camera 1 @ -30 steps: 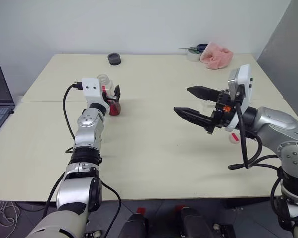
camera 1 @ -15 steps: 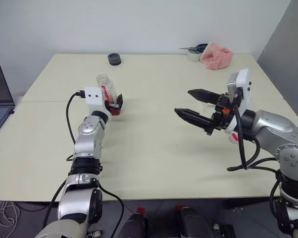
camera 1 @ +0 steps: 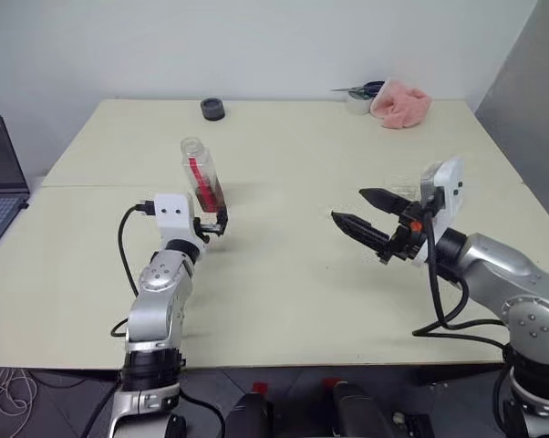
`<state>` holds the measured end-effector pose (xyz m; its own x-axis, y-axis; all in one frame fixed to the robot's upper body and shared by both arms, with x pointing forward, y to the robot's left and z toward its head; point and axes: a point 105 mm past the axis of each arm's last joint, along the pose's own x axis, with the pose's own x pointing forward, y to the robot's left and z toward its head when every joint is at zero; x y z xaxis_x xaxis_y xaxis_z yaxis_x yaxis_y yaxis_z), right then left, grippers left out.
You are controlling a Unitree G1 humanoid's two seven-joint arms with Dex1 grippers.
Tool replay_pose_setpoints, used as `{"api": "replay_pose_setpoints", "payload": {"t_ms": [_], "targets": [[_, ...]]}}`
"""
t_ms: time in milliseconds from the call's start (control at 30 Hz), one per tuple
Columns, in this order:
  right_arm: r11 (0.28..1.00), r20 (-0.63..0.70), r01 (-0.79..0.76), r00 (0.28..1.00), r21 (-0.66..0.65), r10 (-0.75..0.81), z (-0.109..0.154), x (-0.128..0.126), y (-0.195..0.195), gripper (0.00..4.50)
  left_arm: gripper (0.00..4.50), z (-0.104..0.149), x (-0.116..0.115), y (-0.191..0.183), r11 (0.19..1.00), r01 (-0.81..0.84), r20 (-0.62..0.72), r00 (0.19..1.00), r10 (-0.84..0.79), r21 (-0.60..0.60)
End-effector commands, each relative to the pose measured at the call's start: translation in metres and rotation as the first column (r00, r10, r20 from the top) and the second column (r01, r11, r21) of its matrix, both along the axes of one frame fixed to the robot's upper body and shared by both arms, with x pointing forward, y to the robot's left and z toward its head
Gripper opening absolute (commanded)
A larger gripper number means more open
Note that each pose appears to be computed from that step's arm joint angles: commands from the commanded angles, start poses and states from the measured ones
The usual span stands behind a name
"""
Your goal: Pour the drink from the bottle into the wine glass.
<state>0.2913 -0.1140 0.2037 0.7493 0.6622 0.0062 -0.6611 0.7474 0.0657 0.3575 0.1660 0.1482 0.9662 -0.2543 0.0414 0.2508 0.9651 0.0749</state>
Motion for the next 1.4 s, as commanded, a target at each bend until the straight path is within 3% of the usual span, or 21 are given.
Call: {"api": "replay_pose_setpoints", "payload": {"t_ms": [33, 233, 367, 533, 700, 1100, 1400], "targets": [[0.979, 0.003, 0.201, 0.98, 0.043, -0.201, -0.001, 0.018, -0.02, 4.5, 4.44, 0.032, -0.014, -0.036, 0.975, 0.219, 0.076, 0.972, -0.221, 0.026], [0.847, -0.146, 0.507, 0.861, 0.158, -0.488, -0.015, 0.046, -0.059, 4.5, 4.44, 0.047, -0.049, -0.072, 0.854, 0.511, 0.076, 0.852, -0.518, 0.096], [0.7, -0.316, 0.652, 0.757, 0.292, -0.572, -0.028, 0.06, -0.079, 4.5, 4.44, 0.053, -0.068, -0.08, 0.773, 0.628, 0.053, 0.772, -0.633, 0.095], [0.454, -0.567, 0.751, 0.66, 0.48, -0.492, -0.043, 0.084, -0.091, 4.5, 4.44, 0.052, -0.073, -0.08, 0.742, 0.664, 0.028, 0.743, -0.668, 0.093], [0.316, -0.669, 0.775, 0.632, 0.548, -0.391, -0.049, 0.102, -0.089, 4.5, 4.44, 0.047, -0.065, -0.073, 0.776, 0.621, 0.022, 0.779, -0.626, 0.106], [0.227, -0.734, 0.799, 0.602, 0.557, -0.315, -0.067, 0.154, -0.08, 4.5, 4.44, 0.048, -0.057, -0.077, 0.797, 0.596, 0.047, 0.797, -0.602, 0.099], [0.145, -0.757, 0.826, 0.558, 0.544, -0.34, -0.075, 0.176, -0.092, 4.5, 4.44, 0.047, -0.057, -0.083, 0.787, 0.61, 0.052, 0.786, -0.616, 0.095]]}}
